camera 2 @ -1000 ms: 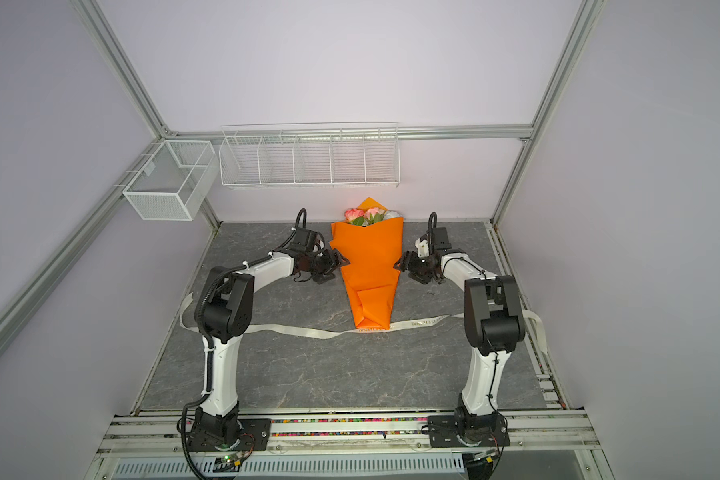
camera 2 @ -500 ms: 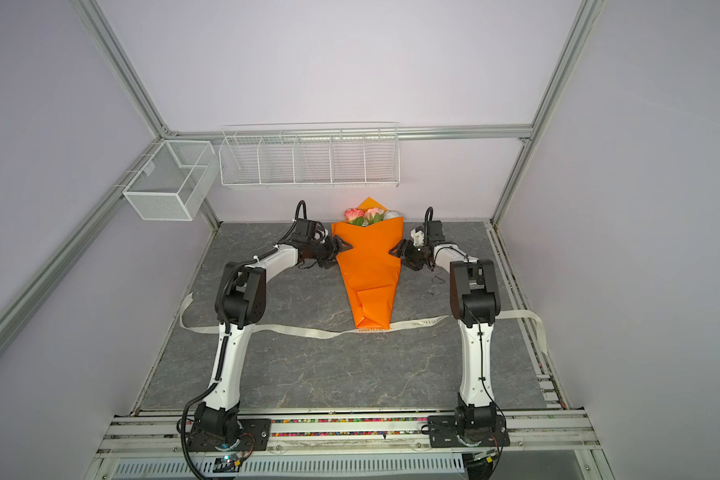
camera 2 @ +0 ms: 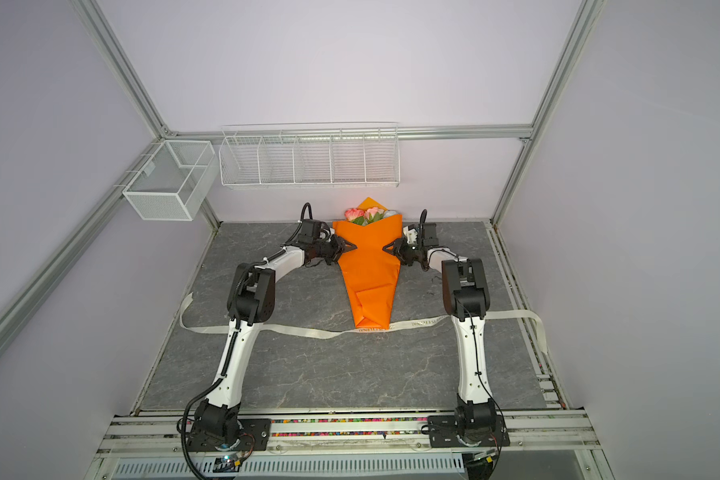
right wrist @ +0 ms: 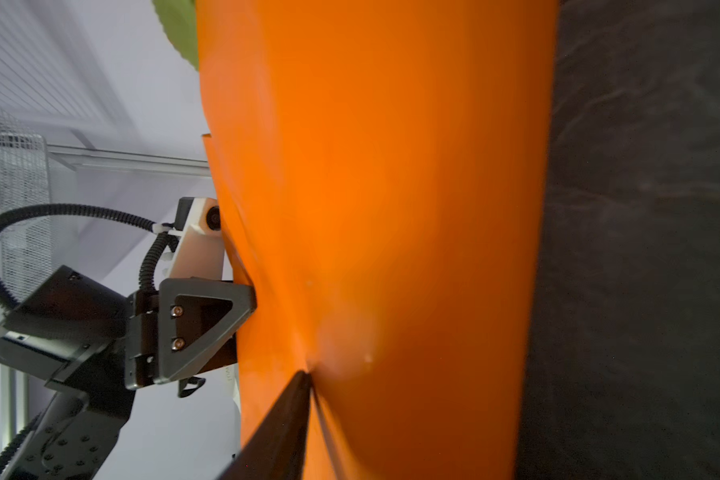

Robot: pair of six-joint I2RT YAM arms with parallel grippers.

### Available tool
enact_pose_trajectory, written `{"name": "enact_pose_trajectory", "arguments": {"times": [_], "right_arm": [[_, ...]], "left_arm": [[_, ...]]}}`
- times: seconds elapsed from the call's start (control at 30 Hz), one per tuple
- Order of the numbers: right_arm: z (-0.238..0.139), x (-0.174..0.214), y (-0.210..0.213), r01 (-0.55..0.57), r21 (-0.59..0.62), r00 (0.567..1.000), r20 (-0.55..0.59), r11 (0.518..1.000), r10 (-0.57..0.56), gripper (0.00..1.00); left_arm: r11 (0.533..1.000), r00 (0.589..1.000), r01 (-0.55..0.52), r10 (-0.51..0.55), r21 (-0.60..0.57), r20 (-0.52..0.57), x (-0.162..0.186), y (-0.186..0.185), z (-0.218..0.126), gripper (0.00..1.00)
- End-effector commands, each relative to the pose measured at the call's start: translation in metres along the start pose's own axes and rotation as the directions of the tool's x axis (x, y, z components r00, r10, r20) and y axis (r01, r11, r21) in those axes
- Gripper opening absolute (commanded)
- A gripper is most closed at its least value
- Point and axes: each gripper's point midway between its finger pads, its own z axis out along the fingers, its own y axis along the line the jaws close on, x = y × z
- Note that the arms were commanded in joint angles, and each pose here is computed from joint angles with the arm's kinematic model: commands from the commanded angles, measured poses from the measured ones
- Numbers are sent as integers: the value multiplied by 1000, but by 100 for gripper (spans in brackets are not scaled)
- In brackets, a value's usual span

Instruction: Tie the bouquet of fake flowers

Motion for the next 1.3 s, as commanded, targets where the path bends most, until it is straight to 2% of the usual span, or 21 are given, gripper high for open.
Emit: {"name": "enact_pose_trajectory", "arguments": {"times": [0.0,0.2,0.3,0.47,0.63,0.87,1.03,1.27], "right_arm": [[2,-4,17,2,-52,1000,-3,999,-2,30],[-16,-13,50,56,-87,998,32,995,-54,15],[-23,-10,60,77,-86,996,44,993,-73,12],[-34,0,71,94,-94,995,55,991,-89,10],[-42,15,80,93,-107,995,57,990,-87,8],[-55,46,90,103,-111,994,52,989,-97,7],[-68,75,93,107,-105,993,50,989,-102,7],[-68,151,100,162,-52,986,-37,985,-164,7]], "left_arm": [[1000,1000,6,-6,-9,8,-1,0,4,29],[997,996,-77,77,-10,53,-10,-28,-12,5],[993,990,-118,120,-22,68,-8,-36,-21,0],[988,983,-155,157,-31,97,0,-48,-38,0],[989,983,-148,149,-24,110,11,-54,-52,0],[985,978,-169,172,-31,121,39,-56,-78,0],[983,977,-178,182,-43,113,69,-49,-98,0],[980,977,-182,190,-87,97,117,-25,-125,0]]}}
